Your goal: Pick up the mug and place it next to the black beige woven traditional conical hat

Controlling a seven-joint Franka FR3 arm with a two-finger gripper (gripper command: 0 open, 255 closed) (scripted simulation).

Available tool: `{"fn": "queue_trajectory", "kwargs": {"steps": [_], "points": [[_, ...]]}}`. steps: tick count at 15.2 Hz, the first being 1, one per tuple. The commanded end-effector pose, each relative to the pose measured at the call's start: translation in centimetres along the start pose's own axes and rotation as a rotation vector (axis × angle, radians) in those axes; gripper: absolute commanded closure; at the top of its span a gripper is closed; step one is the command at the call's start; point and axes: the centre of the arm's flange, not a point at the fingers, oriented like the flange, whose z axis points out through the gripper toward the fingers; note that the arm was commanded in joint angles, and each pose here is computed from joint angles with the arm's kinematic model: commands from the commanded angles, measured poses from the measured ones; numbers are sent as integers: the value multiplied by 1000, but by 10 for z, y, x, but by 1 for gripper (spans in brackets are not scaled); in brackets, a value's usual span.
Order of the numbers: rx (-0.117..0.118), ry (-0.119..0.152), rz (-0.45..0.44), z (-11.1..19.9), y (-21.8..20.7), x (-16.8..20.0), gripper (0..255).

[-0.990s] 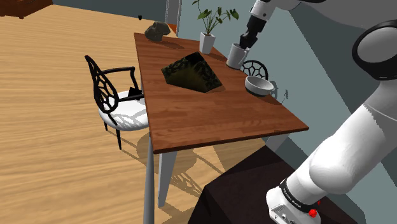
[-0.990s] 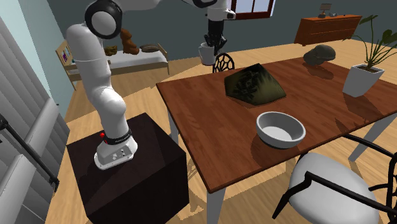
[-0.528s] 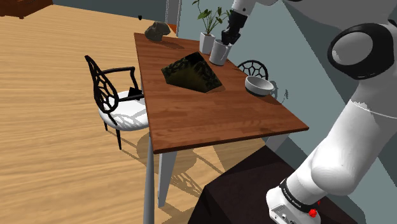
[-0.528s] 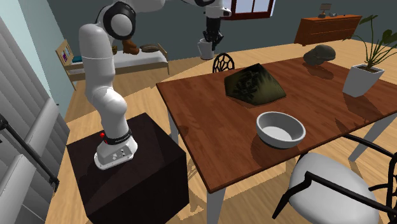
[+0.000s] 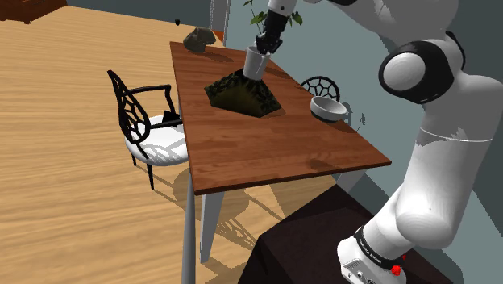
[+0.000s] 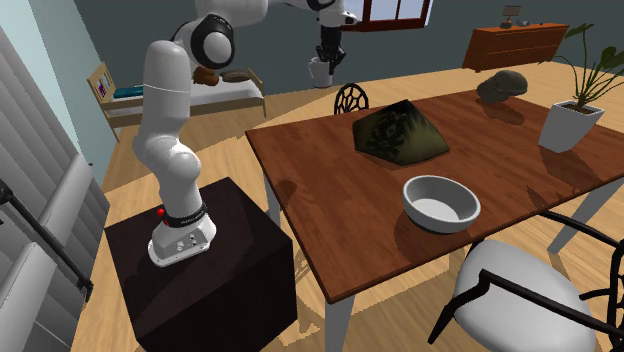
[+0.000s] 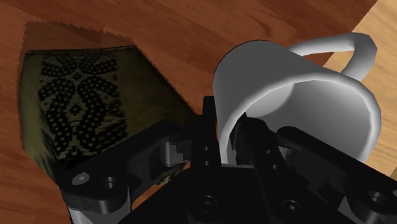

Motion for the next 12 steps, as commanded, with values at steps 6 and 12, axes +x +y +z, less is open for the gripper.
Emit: {"fn": "queue_trajectory", "kwargs": {"steps": [6,12], "points": [[0,1,1,35,-1,0,255],[0,1,1,67,1,-3,255]]}}
